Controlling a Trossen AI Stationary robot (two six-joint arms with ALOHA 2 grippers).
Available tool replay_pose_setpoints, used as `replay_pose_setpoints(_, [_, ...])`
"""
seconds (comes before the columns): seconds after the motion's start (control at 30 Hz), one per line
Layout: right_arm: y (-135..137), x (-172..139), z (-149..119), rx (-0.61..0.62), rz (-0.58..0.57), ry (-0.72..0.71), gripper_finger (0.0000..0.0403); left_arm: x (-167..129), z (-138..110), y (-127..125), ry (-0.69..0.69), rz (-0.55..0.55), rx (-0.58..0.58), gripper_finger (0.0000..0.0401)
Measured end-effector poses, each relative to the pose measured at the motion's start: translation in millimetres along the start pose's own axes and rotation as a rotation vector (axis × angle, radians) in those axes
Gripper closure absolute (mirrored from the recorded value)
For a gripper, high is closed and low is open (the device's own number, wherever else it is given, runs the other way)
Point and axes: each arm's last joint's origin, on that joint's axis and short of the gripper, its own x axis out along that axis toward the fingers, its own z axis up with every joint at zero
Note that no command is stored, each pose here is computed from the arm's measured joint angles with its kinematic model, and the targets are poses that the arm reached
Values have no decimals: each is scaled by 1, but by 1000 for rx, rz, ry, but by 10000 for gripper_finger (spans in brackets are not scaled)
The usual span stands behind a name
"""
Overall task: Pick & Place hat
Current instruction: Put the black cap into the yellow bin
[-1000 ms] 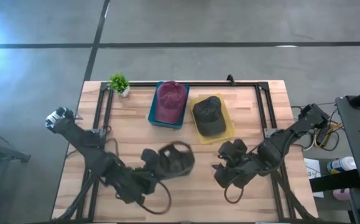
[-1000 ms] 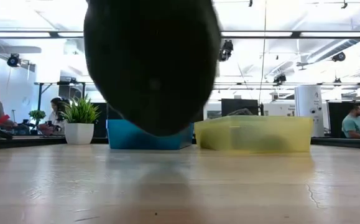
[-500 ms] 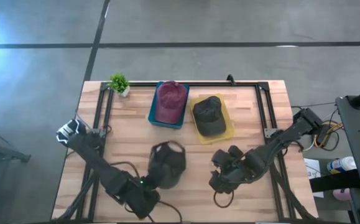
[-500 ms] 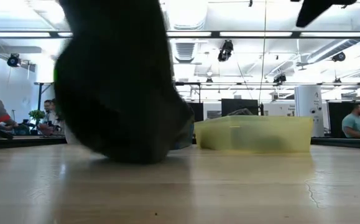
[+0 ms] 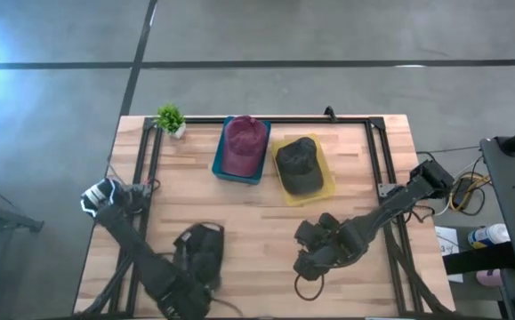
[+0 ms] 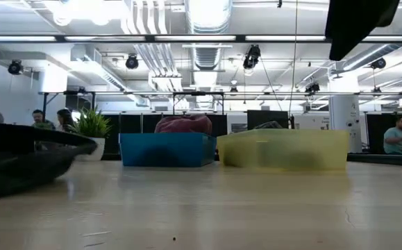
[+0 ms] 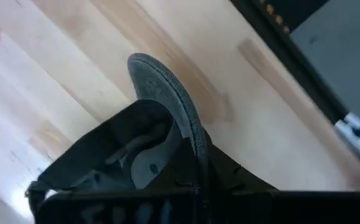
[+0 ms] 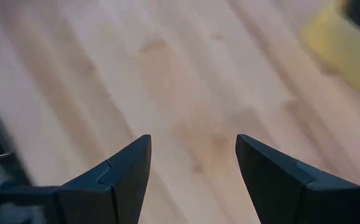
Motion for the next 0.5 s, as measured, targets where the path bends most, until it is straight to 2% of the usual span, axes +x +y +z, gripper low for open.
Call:
replay_pose_setpoints(0.07, [6, 7, 4, -10, 56, 18, 172, -1, 2, 2, -6, -26, -13, 396])
replay_pose_setpoints(0.23, [24, 30, 2, -39, 183, 53, 172, -13, -3, 2, 72, 5, 9, 396])
replay_pose_setpoints(0.37, [33, 53, -2, -46, 213, 69, 172, -43, -1, 22, 62, 199, 27, 396])
replay_pose_setpoints(0.5, [32, 67, -5, -20, 175, 84, 172, -83, 10, 45, -97, 407, -79, 396])
